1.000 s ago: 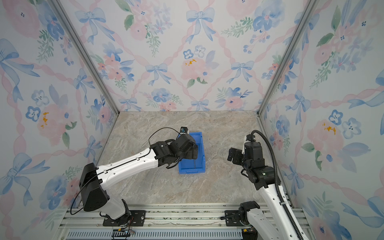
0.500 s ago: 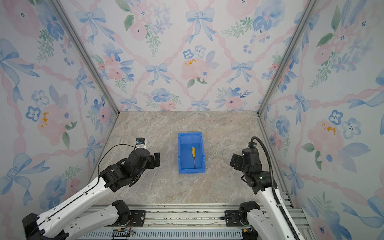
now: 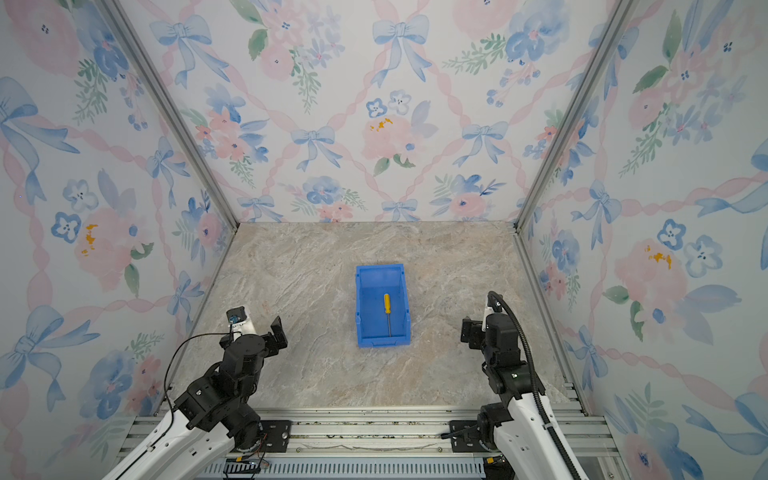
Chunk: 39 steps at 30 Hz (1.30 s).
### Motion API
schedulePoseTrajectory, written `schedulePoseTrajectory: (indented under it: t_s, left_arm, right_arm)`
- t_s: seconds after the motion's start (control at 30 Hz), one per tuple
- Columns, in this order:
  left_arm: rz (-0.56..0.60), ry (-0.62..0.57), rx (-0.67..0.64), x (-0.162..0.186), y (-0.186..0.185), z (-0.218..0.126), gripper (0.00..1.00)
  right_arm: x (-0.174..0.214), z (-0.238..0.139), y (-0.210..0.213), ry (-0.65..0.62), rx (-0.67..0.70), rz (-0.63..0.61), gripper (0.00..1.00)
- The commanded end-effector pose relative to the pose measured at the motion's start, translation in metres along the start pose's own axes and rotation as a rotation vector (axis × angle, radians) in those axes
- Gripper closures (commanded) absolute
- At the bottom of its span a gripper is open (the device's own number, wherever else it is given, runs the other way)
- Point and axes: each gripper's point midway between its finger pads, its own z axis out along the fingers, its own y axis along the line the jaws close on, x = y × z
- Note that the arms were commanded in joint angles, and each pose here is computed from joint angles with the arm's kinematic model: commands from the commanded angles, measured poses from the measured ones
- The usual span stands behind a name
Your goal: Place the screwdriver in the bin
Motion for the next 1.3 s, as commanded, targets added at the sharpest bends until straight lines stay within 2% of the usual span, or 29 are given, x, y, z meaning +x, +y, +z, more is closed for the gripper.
schedulePoseTrajectory:
  t_s: [0.0, 0.23, 0.3, 0.5, 0.67, 0.87, 0.97, 1.27]
  left_arm:
    - [0.052, -0.061, -0.001, -0.012, -0.006, 0.010, 0.02]
    - [0.305, -0.078, -0.022, 0.001, -0.014, 0.029, 0.03]
    - [0.332, -0.079, -0.043, 0.014, -0.007, 0.035, 0.02]
    - [0.263, -0.105, -0.039, 0.038, 0.012, 0.047, 0.03]
    - [0.268, -0.087, -0.040, 0.037, 0.016, 0.056, 0.02]
    - [0.229, -0.173, 0.027, 0.024, 0.008, 0.057, 0.03]
    - [0.252, -0.137, 0.046, 0.031, 0.005, 0.064, 0.03]
    - [0.261, -0.152, 0.070, 0.024, -0.002, 0.082, 0.02]
  right_arm:
    - [-0.002, 0.013, 0.001, -0.030, 0.007, -0.018, 0.03]
    - [-0.002, 0.012, -0.001, -0.051, 0.014, -0.017, 0.03]
    - [-0.002, 0.010, -0.002, -0.055, 0.017, -0.016, 0.03]
    - [-0.002, 0.011, -0.002, -0.070, 0.021, -0.007, 0.03]
    - [0.005, 0.024, -0.006, -0.078, 0.056, 0.008, 0.03]
    - [-0.007, 0.042, 0.001, -0.094, 0.039, -0.019, 0.03]
    - [-0.014, 0.050, 0.002, -0.109, 0.036, -0.019, 0.03]
    - [-0.033, 0.075, 0.007, -0.136, -0.001, -0.018, 0.03]
